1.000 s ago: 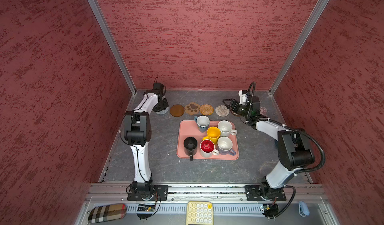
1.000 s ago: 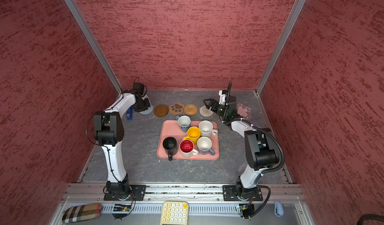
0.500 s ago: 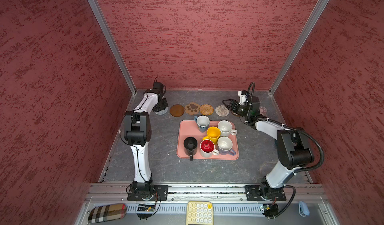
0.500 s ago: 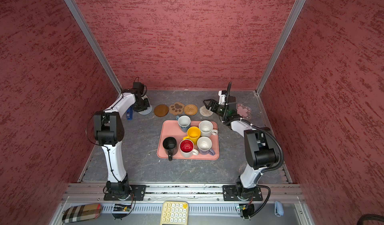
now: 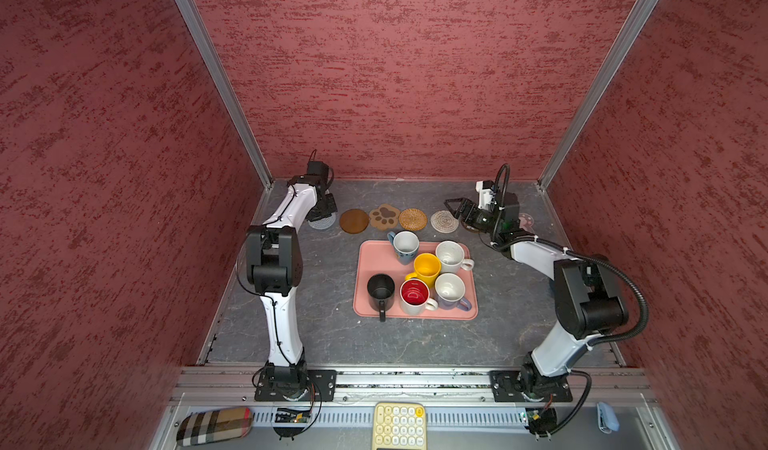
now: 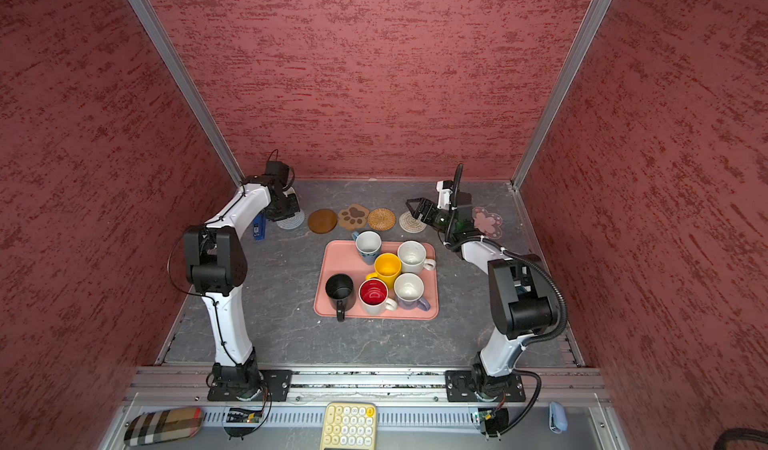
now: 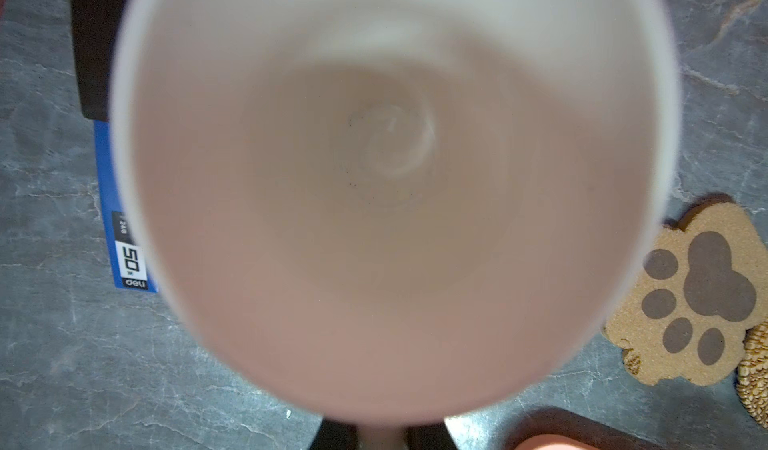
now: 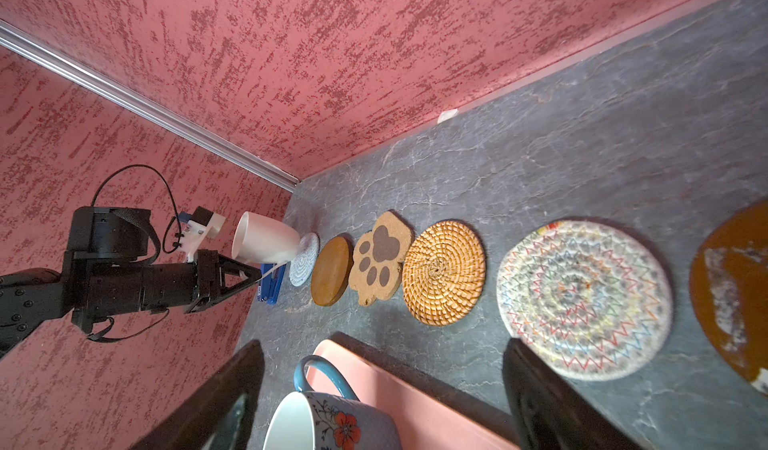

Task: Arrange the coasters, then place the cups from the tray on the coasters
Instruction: 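Lower the white mug onto the pale grey coaster with the left gripper, then open the left gripper and raise it off the white mug, then move the left gripper over the black mug on the tray and lower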

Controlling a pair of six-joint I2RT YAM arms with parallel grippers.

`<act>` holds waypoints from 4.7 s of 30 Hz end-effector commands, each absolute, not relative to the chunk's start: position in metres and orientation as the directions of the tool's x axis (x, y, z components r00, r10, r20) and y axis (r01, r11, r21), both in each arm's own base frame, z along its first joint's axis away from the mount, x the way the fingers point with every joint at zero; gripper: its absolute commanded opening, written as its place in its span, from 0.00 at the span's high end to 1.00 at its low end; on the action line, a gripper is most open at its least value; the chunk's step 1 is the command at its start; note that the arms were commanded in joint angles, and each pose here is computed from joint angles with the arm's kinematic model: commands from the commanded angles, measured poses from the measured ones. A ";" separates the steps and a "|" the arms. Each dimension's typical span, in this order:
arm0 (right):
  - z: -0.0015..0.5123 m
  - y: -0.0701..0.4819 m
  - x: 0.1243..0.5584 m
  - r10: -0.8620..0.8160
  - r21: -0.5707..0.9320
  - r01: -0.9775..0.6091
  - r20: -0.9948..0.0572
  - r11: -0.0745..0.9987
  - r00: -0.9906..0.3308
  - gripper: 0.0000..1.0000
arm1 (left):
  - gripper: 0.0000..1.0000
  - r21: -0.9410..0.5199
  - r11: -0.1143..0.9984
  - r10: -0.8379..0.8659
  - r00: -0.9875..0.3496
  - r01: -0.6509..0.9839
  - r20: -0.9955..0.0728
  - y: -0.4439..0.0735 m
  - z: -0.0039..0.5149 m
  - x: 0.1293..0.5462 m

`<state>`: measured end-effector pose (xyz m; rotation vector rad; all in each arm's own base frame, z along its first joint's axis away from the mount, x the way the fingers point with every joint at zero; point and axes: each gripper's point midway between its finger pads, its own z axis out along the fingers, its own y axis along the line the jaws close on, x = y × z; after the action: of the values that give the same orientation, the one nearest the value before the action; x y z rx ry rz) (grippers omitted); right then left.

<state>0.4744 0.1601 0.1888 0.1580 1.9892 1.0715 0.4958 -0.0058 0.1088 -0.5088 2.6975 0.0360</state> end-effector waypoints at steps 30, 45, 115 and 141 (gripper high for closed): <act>0.194 0.166 0.481 0.469 0.744 -0.293 -0.624 0.601 -0.625 0.09 | 1.00 -0.022 0.929 -0.340 -0.829 -0.370 -0.443 0.000 0.115 0.497; 0.199 0.166 0.479 0.468 0.742 -0.299 -0.629 0.600 -0.621 0.09 | 0.58 -0.009 0.927 -0.342 -0.833 -0.376 -0.435 0.002 0.111 0.493; 0.178 0.149 0.377 0.323 0.545 -0.174 -0.692 0.820 -0.645 0.07 | 0.50 -0.125 0.988 0.044 -0.938 0.092 -0.344 -0.204 0.124 0.184; 0.171 0.145 0.373 0.291 0.512 -0.177 -0.702 0.840 -0.650 0.06 | 0.66 -0.090 0.994 0.035 -0.957 0.063 -0.287 -0.226 0.068 0.197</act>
<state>0.3736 0.1475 0.1686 0.1055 2.1850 0.7419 0.1879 -0.2233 0.0706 0.0913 2.8698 -0.1254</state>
